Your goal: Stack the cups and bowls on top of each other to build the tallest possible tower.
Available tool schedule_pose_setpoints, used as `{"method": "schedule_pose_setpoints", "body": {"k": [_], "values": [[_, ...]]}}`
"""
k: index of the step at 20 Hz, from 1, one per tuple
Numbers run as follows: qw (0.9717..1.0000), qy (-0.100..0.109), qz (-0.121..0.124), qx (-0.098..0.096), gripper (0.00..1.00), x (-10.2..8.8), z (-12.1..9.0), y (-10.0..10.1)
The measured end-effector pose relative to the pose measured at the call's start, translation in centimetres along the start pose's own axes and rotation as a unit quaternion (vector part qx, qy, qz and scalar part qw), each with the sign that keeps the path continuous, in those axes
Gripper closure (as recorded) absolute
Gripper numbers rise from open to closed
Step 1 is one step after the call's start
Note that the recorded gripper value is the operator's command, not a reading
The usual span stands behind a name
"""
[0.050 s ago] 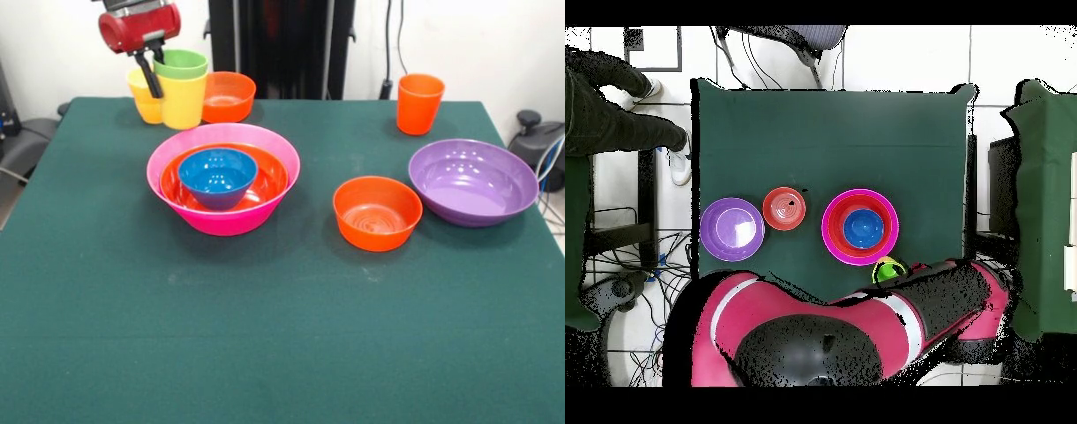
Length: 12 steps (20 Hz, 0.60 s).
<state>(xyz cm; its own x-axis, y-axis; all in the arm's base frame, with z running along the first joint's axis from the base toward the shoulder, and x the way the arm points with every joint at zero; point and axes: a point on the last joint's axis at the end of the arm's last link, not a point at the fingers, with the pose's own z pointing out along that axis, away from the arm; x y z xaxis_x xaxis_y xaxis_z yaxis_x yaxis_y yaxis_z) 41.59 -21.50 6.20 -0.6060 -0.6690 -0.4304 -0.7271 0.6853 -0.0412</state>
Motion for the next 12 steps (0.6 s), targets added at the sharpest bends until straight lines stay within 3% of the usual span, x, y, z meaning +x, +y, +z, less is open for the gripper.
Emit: {"method": "schedule_pose_setpoints", "body": {"k": [12], "values": [[1.0000, -0.002, 0.001, 0.000, 1.00, 0.11, 0.09, -0.07]]}}
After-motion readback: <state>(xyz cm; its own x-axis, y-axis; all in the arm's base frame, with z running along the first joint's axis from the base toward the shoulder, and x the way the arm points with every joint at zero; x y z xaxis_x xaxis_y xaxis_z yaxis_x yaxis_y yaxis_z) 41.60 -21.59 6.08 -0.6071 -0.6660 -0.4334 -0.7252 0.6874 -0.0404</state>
